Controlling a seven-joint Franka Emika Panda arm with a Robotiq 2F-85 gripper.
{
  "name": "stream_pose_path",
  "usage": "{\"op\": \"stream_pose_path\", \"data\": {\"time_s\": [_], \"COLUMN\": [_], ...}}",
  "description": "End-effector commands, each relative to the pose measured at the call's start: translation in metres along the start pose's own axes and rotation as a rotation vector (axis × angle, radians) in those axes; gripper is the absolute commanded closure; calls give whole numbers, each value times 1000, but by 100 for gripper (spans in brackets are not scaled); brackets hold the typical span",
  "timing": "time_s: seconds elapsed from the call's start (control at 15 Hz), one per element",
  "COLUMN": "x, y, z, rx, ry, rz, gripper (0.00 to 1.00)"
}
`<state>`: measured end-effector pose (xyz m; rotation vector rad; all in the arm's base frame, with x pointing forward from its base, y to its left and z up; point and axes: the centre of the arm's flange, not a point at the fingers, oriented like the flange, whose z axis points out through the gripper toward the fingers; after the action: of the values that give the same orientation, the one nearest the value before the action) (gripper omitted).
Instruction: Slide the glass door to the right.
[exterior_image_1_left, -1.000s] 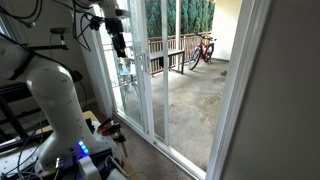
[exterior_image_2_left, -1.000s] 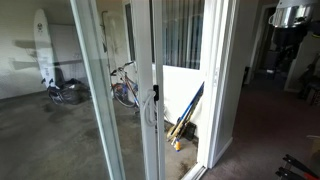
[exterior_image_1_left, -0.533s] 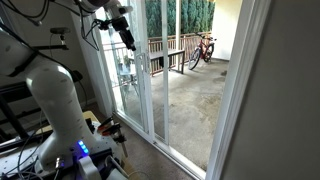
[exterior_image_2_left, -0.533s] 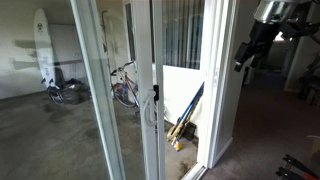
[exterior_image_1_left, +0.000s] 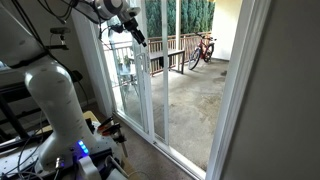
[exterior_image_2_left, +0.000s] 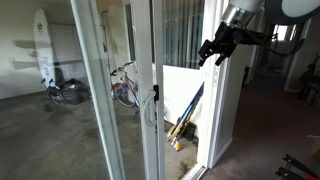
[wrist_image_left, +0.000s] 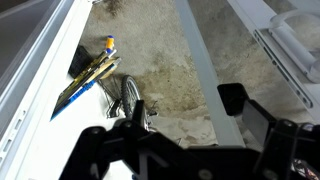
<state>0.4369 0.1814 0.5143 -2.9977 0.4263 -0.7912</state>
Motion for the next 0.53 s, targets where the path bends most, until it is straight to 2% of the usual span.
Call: {"op": "stream_pose_path", "data": {"time_s": [0.0, 0.27, 0.47], "x": [25, 36, 33], "y": [-35, -85, -122], "z": [19, 26, 34], "rx": [6, 32, 42], "ry": [1, -58, -123], "rz": [-10, -81, -129], "gripper": [0, 0, 0]}}
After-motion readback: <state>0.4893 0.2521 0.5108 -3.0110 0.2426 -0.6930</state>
